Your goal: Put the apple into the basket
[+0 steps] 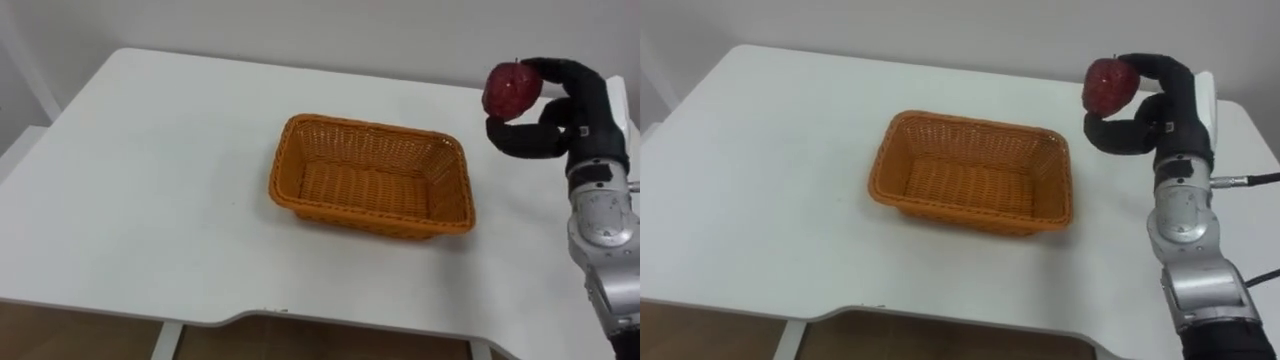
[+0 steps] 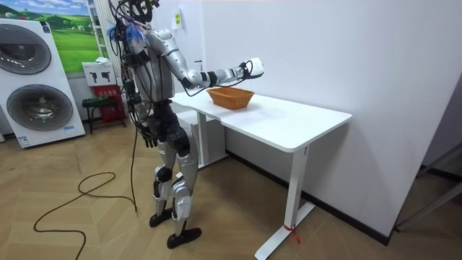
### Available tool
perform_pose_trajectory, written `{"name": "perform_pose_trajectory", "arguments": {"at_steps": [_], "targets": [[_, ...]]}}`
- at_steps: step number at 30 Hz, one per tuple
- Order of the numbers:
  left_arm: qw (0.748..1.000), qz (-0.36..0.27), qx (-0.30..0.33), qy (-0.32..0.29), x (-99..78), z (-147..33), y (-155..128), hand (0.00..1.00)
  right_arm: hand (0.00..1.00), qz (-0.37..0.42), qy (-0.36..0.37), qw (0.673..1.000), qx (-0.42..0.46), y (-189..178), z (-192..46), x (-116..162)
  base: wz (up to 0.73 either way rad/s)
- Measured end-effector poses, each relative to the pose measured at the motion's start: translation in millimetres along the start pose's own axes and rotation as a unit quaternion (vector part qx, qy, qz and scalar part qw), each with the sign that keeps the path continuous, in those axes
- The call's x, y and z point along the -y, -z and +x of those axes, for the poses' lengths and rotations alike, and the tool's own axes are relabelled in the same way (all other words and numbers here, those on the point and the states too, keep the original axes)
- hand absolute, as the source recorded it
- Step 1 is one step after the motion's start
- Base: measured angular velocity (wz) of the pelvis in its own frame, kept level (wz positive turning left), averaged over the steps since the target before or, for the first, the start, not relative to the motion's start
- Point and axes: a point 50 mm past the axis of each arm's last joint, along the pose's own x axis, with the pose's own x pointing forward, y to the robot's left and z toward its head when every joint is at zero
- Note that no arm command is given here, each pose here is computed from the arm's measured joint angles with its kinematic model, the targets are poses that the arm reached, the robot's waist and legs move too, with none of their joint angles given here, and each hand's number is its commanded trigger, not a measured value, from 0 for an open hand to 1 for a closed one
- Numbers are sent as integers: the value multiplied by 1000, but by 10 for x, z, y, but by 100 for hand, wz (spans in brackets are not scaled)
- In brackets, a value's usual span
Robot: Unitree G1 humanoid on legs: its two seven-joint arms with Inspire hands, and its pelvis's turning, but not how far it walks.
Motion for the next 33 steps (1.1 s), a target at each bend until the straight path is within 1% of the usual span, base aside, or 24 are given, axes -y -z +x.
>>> {"name": "perform_pose_trajectory", "arguments": {"at_steps": [7, 11, 13, 15, 17, 21, 22, 23, 24, 28, 33], "targets": [[1000, 1, -2, 0, 6, -1, 9, 0, 100, 9, -33, 999, 10, -36, -68, -105, 0], [1000, 1, -6, 0, 11, 0, 30, 0, 100, -24, -53, 998, 34, -104, -120, -164, 0], [1000, 1, -5, 0, 14, 2, 23, 0, 100, -43, -73, 995, 53, -162, -185, -212, 0], [1000, 0, -1, 1, 20, 3, 5, 0, 100, -44, -87, 993, 61, -180, -238, -264, 0], [1000, 0, 5, 3, 37, 4, -17, 0, 100, -48, -102, 992, 60, -154, -321, -317, 0], [1000, 14, 15, 13, 102, 6, -73, 0, 100, -76, -156, 984, 42, -19, -481, -431, -5], [1000, 14, 18, 14, 108, 8, -91, 0, 76, -78, -164, 983, 37, 9, -510, -442, 0], [1000, 13, 19, 14, 111, 9, -99, 0, 47, -81, -168, 982, 35, 18, -520, -448, 0], [1000, 13, 21, 15, 118, 10, -116, 0, 0, -89, -173, 980, 36, 21, -527, -457, 0], [999, 13, 28, 14, 114, 16, -166, 0, 0, -112, -183, 976, 45, 1, -550, -469, -3], [999, 13, 28, 14, 114, 16, -165, 0, 0, -109, -199, 972, 57, -50, -602, -521, -5]]}}
